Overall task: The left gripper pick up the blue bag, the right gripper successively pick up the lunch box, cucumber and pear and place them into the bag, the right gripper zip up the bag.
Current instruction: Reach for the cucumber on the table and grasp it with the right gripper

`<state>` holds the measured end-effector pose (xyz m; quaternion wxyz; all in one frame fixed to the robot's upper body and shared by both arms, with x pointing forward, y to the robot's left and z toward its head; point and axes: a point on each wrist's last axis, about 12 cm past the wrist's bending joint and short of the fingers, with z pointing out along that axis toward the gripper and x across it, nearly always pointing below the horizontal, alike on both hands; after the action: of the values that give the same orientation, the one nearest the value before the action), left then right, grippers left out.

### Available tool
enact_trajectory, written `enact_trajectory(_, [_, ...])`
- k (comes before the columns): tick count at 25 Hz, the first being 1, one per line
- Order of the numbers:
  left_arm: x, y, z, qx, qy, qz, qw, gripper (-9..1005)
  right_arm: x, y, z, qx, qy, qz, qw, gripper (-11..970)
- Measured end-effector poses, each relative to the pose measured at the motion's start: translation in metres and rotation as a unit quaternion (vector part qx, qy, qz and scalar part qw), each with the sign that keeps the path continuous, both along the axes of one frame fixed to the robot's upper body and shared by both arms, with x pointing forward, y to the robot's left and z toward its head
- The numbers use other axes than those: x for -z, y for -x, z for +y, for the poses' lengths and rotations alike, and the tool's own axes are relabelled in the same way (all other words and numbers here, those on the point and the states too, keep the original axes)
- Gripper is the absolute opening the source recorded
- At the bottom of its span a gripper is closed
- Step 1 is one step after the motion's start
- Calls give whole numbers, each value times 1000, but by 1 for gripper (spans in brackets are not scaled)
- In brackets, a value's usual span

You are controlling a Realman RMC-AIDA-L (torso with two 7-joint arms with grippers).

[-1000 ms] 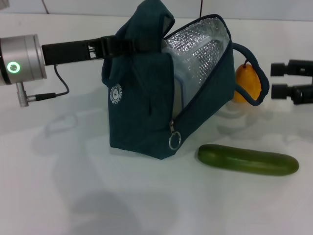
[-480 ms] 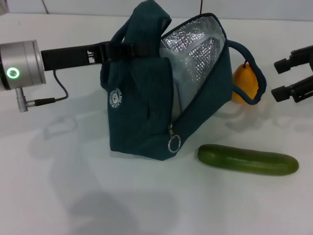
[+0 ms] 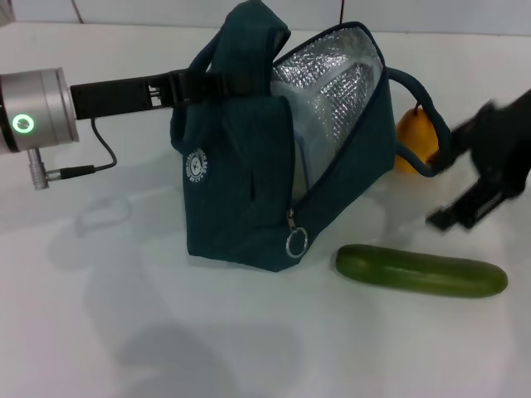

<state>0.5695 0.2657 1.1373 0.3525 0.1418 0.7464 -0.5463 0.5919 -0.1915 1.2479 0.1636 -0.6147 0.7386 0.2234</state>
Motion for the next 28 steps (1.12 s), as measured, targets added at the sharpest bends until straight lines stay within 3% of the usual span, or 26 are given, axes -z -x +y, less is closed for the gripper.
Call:
enact_trajectory(6, [1,0,-3,1,1,-4,1000,40,23,9,27,-39,61,10,997,868])
enact_trajectory(21, [5,1,-6,4,8,7,1000,39,59,1,50,-54,105,-3,993,865])
enact_trajectory(28, [5,1,-5,4,8,9,1000,39,65,-2,56,-52,120,-16,991,864])
